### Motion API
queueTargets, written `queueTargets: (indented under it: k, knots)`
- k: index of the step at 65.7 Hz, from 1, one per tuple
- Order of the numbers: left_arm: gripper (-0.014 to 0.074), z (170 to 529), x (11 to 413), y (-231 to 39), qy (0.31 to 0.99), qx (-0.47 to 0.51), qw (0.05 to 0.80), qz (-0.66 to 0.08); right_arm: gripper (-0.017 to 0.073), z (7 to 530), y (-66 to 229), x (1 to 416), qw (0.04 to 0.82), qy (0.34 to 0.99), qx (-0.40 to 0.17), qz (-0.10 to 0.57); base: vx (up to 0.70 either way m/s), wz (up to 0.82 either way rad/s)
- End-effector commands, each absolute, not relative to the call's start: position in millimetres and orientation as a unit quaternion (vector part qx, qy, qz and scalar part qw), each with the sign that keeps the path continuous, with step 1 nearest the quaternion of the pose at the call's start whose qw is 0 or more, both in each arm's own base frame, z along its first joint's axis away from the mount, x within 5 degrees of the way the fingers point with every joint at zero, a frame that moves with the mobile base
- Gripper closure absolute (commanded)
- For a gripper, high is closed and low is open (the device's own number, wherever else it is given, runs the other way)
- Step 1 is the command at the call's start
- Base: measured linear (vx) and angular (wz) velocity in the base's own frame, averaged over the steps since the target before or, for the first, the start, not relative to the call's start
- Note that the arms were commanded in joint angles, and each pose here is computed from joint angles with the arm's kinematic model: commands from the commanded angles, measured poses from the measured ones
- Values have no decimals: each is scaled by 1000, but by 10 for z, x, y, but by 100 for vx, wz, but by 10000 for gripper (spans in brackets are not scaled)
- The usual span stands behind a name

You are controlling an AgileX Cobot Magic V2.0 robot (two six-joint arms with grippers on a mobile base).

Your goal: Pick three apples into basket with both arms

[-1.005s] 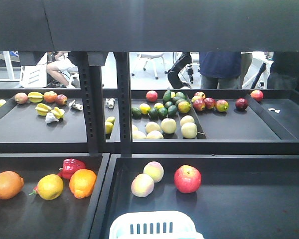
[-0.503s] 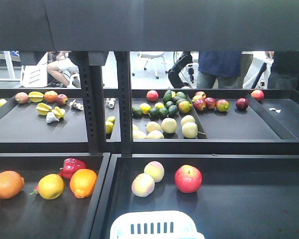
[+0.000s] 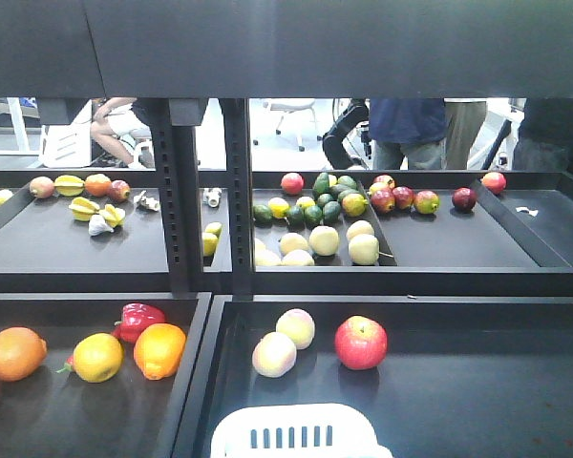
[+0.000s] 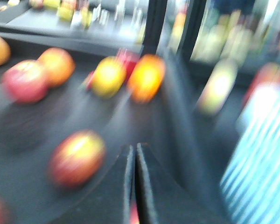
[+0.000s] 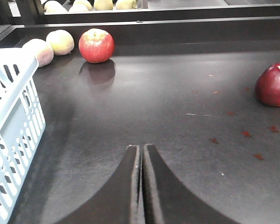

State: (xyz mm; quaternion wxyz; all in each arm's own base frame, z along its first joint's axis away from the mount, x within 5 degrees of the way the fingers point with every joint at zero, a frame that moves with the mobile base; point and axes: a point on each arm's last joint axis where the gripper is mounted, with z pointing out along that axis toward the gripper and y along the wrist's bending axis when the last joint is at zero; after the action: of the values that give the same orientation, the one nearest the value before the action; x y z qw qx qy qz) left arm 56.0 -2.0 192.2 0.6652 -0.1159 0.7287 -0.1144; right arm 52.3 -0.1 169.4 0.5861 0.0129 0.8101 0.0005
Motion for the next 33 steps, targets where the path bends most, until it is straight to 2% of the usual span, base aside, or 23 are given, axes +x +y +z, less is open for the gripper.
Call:
queueTargets:
  k: [1, 7, 11, 23, 33]
  knots:
    - [601, 2325, 496, 85, 545, -240, 766, -242, 564, 1770, -8, 536, 619, 785, 13, -6, 0, 0]
    - [601, 2460, 424, 195, 444, -289, 804, -270, 564, 1770, -8, 536, 619, 785, 13, -6, 0, 0]
    - [601, 2489, 401, 228, 420, -300, 813, -269, 564, 1770, -8, 536, 619, 785, 13, -6, 0, 0]
    - [601, 2594, 416, 81, 512, -156, 830, -156, 564, 1770, -8, 536, 619, 785, 13, -6, 0, 0]
    - [600, 2897, 309, 16, 495, -65, 862, -81, 564, 1770, -8, 536, 619, 785, 13, -6, 0, 0]
